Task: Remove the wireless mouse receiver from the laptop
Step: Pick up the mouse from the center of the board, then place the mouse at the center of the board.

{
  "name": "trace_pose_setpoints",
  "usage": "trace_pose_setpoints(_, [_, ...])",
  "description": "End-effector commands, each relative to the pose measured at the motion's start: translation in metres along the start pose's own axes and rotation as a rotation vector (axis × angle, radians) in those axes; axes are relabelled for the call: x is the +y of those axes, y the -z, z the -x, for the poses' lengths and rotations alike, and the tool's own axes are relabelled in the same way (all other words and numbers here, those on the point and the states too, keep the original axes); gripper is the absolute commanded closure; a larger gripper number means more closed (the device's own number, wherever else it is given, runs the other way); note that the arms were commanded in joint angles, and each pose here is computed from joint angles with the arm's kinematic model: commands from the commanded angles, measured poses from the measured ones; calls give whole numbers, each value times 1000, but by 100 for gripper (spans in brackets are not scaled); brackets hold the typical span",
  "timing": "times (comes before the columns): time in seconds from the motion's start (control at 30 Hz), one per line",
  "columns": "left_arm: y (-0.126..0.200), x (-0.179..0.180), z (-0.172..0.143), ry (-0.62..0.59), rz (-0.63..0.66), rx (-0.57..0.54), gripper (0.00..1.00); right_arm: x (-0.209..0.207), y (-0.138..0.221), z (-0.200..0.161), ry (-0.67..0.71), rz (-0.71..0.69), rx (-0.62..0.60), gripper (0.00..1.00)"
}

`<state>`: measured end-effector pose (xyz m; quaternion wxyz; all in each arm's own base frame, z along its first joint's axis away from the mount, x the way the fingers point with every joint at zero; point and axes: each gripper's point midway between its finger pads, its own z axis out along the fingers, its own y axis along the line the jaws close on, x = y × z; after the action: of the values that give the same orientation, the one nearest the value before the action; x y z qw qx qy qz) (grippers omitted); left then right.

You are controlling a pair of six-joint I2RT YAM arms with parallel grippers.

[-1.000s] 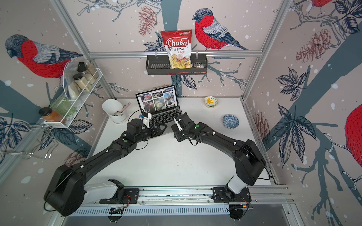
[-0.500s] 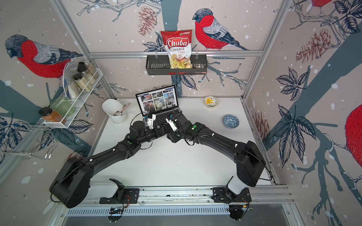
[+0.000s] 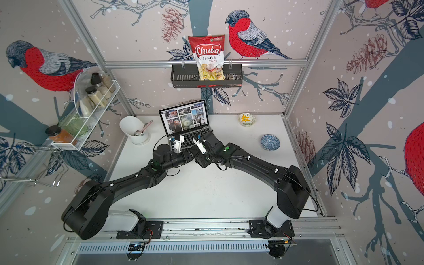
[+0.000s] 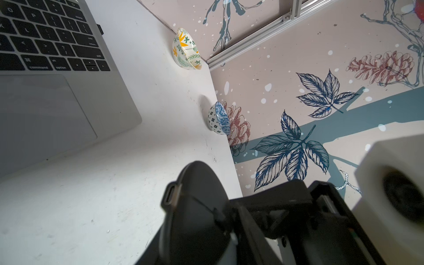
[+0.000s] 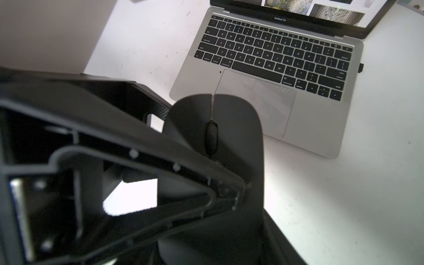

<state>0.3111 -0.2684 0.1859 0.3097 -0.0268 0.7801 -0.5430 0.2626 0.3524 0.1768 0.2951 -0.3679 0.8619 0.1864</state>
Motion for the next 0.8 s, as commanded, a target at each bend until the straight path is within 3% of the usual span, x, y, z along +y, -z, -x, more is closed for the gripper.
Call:
trace_pose_setpoints(0.0, [0,0,-1,-27,13,5,70,3,2,14,19,0,-55,82])
trace_pose_setpoints(0.17, [2,0,-4,-22,13,13,87,4,4,16,27,-3,-66,81])
trace_pose_setpoints(0.23, [3,2,-6,-14,21,20,97,5,7,17,36,-9,-79,75])
trace_pose_setpoints(0.4, [8,12,-11,17,94,42,100,6,17,18,76,-73,-137,26])
trace_pose_setpoints(0.5, [11,19,-10,31,185,69,100,14,26,12,166,-188,-196,11])
trace_pose_setpoints(0.57, [14,23,-8,41,250,83,100,19,30,4,241,-290,-228,5])
trace_pose_setpoints(0.77, [18,24,-10,86,367,168,100,45,21,-17,413,-469,-279,5])
